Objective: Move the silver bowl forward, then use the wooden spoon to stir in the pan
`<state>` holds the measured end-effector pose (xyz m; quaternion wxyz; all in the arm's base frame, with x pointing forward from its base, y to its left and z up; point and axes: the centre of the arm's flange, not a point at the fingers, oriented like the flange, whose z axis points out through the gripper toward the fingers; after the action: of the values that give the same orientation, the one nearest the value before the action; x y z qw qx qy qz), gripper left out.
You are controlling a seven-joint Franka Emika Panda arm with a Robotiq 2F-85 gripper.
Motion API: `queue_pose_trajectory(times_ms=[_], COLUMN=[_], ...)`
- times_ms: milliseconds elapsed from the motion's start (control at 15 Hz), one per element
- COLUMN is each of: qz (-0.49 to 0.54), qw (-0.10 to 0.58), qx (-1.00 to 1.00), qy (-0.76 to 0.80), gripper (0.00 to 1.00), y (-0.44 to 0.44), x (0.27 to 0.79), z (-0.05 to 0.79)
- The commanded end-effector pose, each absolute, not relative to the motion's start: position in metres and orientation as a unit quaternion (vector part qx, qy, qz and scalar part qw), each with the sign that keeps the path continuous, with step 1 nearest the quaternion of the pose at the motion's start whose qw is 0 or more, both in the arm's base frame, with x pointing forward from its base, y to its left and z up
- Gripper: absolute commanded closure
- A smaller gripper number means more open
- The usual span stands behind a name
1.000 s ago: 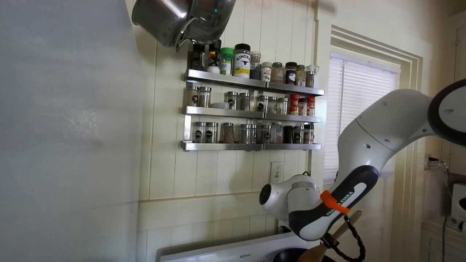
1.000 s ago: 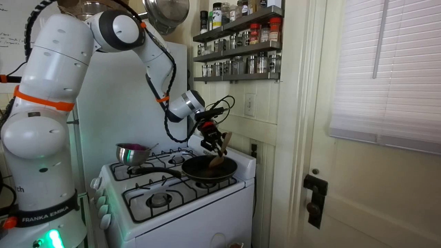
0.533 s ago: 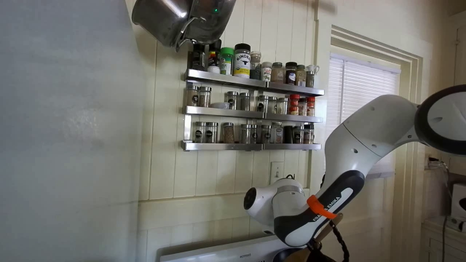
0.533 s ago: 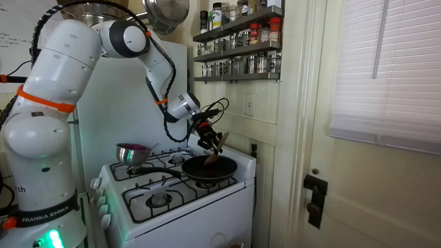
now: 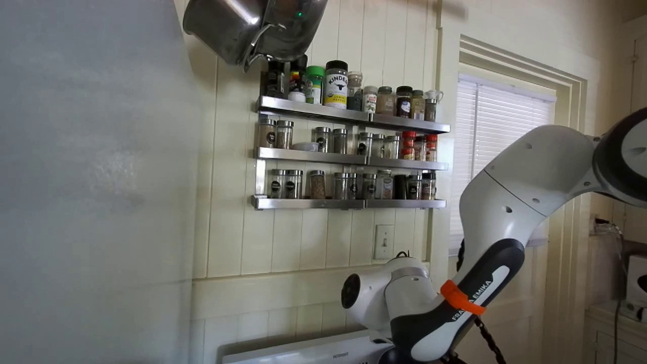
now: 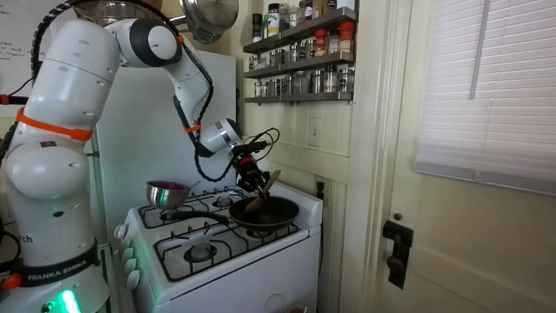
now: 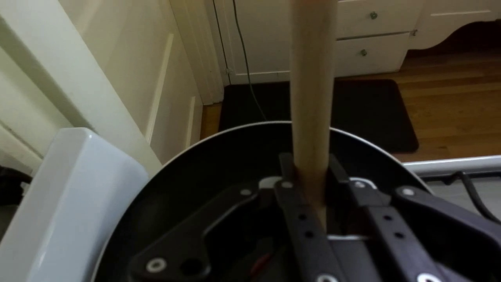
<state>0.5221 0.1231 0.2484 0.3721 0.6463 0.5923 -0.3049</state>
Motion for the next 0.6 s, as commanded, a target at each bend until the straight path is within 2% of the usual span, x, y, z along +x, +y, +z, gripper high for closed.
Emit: queue_pose_trajectory(times_ms=[0,533], qz=[-0.324,-0.357], qw=[0.359,0.331], qx=[0.648,0.712], qy=[0.589,0.506], gripper=[0.95,0.95], y=[0.097,0.027], x=[0.483,0.464], z=[0.247,0.25])
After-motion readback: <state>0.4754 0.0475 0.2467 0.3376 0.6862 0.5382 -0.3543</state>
